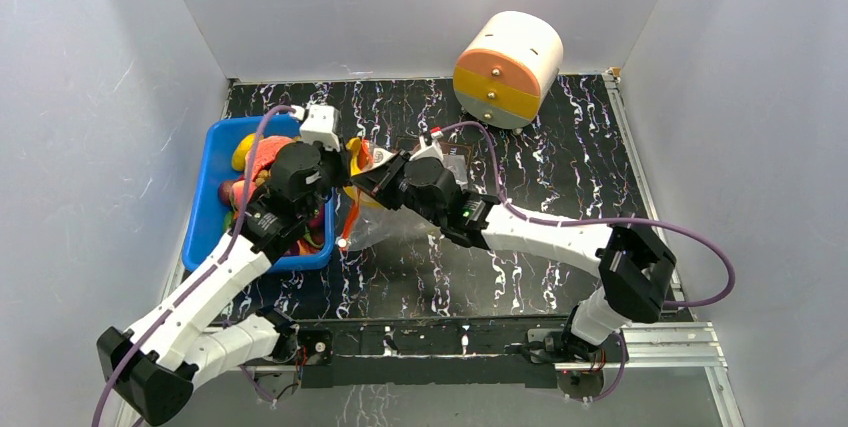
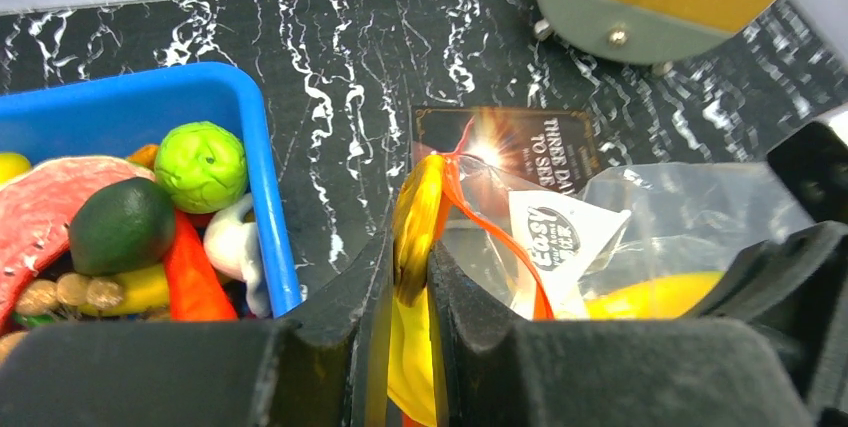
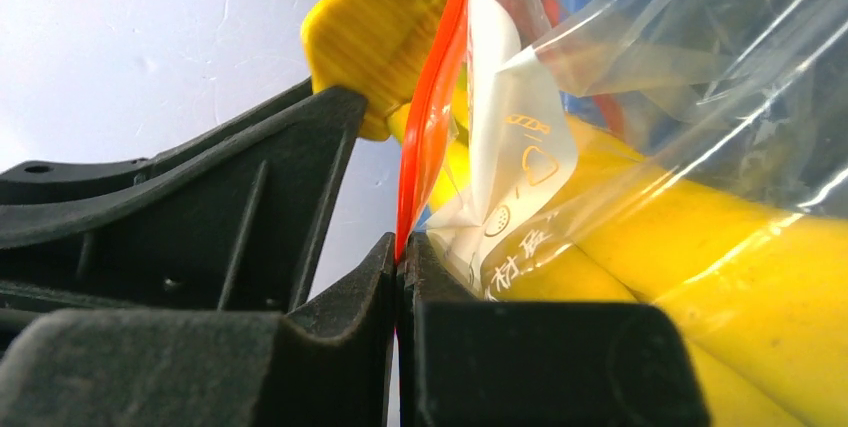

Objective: Place the food in the zip-top bag and seal the zipper
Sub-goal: Place the fake fruit in the zipper food storage bag.

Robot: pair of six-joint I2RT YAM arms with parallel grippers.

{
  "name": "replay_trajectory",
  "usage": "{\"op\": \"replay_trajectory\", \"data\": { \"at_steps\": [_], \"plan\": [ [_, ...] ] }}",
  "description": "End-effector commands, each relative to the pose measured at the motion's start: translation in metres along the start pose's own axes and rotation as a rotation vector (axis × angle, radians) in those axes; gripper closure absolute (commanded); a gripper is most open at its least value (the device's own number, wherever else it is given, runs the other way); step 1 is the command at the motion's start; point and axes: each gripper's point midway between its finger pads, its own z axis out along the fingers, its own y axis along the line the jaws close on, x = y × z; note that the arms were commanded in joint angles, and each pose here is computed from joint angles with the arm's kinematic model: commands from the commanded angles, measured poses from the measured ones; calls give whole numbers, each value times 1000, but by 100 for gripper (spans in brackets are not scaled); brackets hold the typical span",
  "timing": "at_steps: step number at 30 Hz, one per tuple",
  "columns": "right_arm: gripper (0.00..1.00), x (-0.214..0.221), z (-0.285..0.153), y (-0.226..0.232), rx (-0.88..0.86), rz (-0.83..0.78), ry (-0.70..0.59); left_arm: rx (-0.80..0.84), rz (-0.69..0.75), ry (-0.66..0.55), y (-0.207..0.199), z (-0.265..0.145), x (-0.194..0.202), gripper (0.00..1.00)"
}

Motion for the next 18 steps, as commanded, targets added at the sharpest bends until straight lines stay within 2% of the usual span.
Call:
{"op": "replay_trajectory", "data": {
  "at_steps": [1, 5, 9, 12, 14, 18],
  "plan": [
    [100, -17, -1, 39, -94, 3, -53, 7, -234, -61, -4, -25, -34, 100],
    [100, -21, -12, 50, -139, -9, -51, 8, -340, -45, -5, -36, -32, 98],
    [100, -34, -29, 63, -220, -83, -18, 81, -400, -102, -11, -49, -37, 75],
    [100, -32, -40, 64, -253, -104, 67, 244, -445, -181, -33, -66, -57, 60],
    [100, -28, -50, 63, -267, -106, 103, 365, -443, -183, -51, -78, -66, 50],
    [100, -29, -74, 63, -297, -115, 105, 504, -428, -148, -72, -97, -73, 41]
  ]
}}
